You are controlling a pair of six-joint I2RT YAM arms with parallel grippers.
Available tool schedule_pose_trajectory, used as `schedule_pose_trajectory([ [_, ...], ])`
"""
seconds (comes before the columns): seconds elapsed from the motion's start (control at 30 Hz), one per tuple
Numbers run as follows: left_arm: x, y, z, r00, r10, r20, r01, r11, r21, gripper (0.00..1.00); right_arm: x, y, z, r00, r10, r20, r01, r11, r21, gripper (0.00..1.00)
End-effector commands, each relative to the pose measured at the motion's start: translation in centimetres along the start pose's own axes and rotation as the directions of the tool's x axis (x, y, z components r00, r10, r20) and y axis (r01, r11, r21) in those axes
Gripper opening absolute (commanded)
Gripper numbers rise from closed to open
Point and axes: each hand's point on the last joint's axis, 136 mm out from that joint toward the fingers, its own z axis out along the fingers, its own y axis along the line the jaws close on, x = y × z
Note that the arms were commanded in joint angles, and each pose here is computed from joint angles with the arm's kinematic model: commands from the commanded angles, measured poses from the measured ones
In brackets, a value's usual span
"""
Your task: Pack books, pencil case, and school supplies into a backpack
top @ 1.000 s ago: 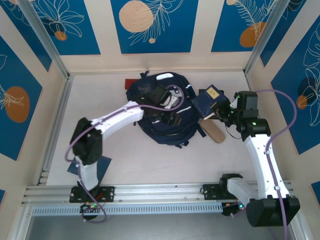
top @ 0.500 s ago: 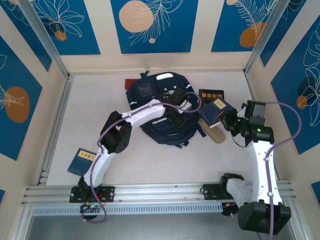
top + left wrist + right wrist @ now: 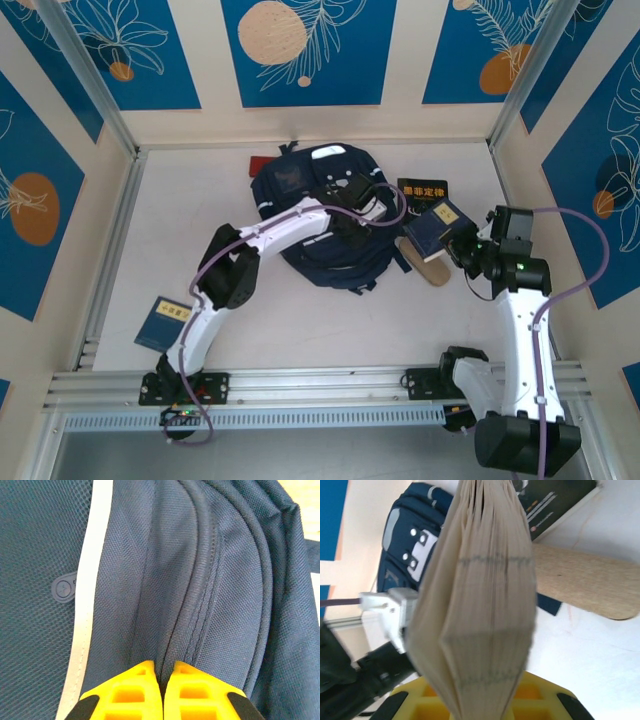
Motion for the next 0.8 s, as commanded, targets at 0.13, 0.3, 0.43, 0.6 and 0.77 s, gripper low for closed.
schedule_pose_trajectory([
  [0.13, -6.6, 1.7, -12.9, 0.953, -0.038, 0.300, 0.060, 0.996, -0.065, 0.00, 0.3, 0.8, -2.5, 0.998, -0.056, 0.035, 0.057, 0.998, -0.028, 0.06],
  [0.3, -9.0, 3.7, -17.4, 0.893, -0.106, 0.438, 0.175, 0.977, -0.121, 0.00, 1.7, 2.2, -2.4, 0.998, -0.054, -0.029, 0.050, 0.993, -0.109, 0.05],
  [0.43, -10.6, 4.1, -19.7, 0.851, -0.127, 0.509, 0.210, 0.972, -0.109, 0.00, 3.3, 4.3, -1.3, 0.991, -0.065, -0.119, 0.038, 0.975, -0.221, 0.05],
  [0.6, -11.5, 3.7, -20.7, 0.834, -0.150, 0.531, 0.219, 0.973, -0.070, 0.00, 5.6, 6.3, 1.4, 0.970, -0.077, -0.229, -0.001, 0.947, -0.322, 0.05],
  [0.77, -11.7, 3.5, -21.3, 0.825, -0.163, 0.541, 0.226, 0.973, -0.051, 0.00, 6.4, 9.2, 5.3, 0.962, -0.112, -0.249, -0.011, 0.896, -0.444, 0.07],
])
